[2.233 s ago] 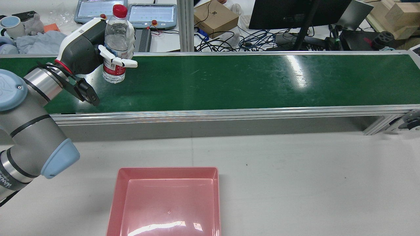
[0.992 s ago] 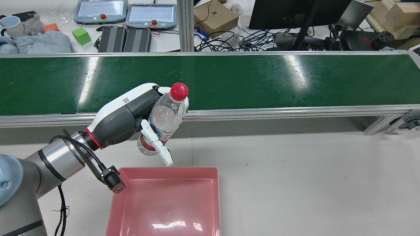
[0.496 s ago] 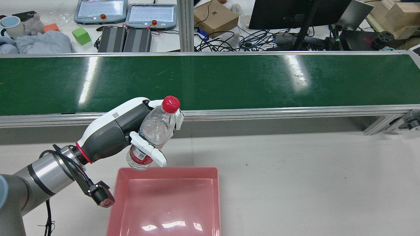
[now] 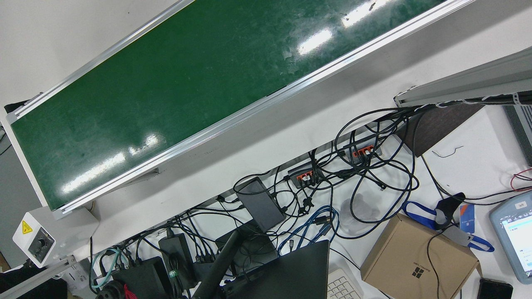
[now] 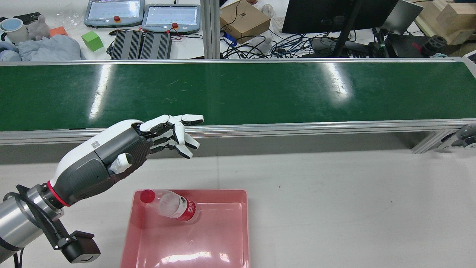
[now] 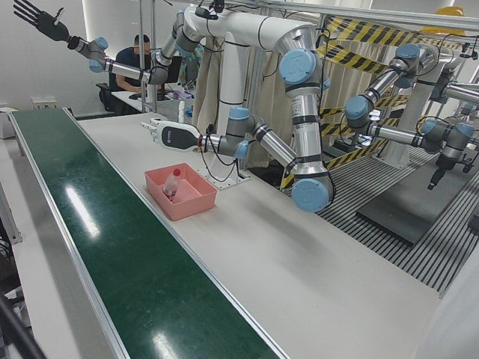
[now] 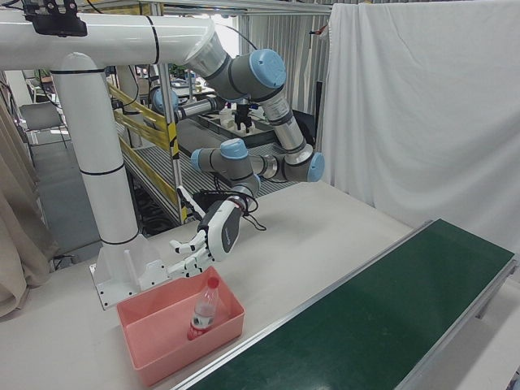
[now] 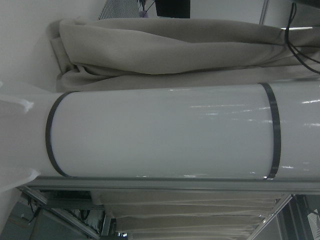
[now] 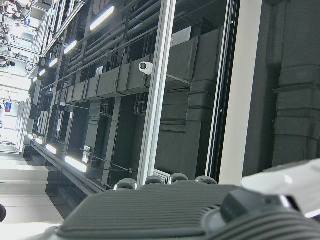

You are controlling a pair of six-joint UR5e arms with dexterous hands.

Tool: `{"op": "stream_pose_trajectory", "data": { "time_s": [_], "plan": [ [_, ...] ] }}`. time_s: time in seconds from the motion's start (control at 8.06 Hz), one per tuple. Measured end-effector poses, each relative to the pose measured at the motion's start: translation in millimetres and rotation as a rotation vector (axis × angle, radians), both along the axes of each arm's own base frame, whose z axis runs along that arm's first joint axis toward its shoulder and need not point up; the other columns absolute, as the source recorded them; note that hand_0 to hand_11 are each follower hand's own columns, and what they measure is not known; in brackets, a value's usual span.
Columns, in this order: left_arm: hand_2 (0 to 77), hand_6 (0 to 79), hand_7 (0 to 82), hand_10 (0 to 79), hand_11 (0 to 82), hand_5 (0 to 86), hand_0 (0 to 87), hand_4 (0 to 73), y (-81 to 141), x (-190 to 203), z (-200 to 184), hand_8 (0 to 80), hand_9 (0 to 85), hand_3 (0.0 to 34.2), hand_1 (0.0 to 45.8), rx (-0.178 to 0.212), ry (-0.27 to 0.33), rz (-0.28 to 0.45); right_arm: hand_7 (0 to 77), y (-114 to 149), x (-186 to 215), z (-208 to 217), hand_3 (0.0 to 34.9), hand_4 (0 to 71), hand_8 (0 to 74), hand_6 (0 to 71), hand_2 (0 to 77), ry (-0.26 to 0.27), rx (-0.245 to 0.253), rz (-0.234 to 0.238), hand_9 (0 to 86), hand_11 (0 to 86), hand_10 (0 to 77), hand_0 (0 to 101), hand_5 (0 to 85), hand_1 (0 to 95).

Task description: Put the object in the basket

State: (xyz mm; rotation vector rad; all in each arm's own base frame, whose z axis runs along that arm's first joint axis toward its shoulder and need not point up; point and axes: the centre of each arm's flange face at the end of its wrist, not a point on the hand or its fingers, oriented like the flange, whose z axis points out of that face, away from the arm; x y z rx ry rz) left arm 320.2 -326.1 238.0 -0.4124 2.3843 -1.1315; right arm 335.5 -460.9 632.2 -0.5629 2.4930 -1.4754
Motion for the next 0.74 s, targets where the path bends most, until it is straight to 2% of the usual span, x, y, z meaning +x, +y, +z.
{"op": "stream_pose_trajectory", "data": {
  "time_s": [0.12,0.25,0.37,0.5,0.62,0.74],
  "plan": [
    [1.1,9.8,10.4,20.2,27.8,52.9,2.1,10.9,4.1,-2.3,1.6,15.8,22.4,0.1,1.1,-0.008,-0.003,-0.003,0.5,0.0,0.0,0.0,0.2,0.5,0.0,0.0,1.1,0.0,0.0,0.0,0.0,0.0,0.0,0,0.0,0.0],
    [1.1,9.8,10.4,20.2,27.8,52.9,2.1,10.9,6.0,-3.2,2.9,15.8,22.4,0.1,1.1,-0.014,-0.008,-0.004,0.5,0.0,0.0,0.0,0.2,0.5,0.0,0.0,1.1,0.0,0.0,0.0,0.0,0.0,0.0,0,0.0,0.0],
    [1.1,9.8,7.1,17.4,25.1,48.5,18.7,10.4,6.8,-3.7,3.7,17.5,18.5,0.2,0.5,-0.018,-0.012,-0.004,0.5,0.0,0.0,0.0,0.1,0.5,0.0,0.0,0.5,0.0,0.0,0.0,0.0,0.0,0.0,0,0.0,0.0],
    [1.1,7.6,4.9,12.0,18.0,40.9,40.0,7.1,7.2,-3.5,4.7,13.1,14.2,1.4,1.1,-0.023,-0.016,-0.001,0.5,0.0,0.0,0.0,0.1,0.5,0.0,0.0,0.5,0.0,0.0,0.0,0.0,0.0,0.0,0,0.0,0.0],
    [1.1,7.6,3.3,10.4,15.3,36.5,37.3,4.4,8.0,-1.6,5.9,12.0,12.5,3.3,0.5,-0.027,-0.019,0.005,0.5,0.0,0.0,0.0,0.1,0.5,0.0,0.0,0.5,0.0,0.0,0.0,0.0,0.0,0.0,0,0.0,0.0],
    [1.1,7.6,3.3,10.4,15.3,36.5,37.3,4.4,9.2,1.4,7.2,12.0,12.5,3.3,0.5,-0.03,-0.022,0.013,0.5,0.0,0.0,0.0,0.2,0.5,0.0,0.0,0.5,0.0,0.0,0.0,0.0,0.0,0.0,0,0.0,0.0]
  ]
}}
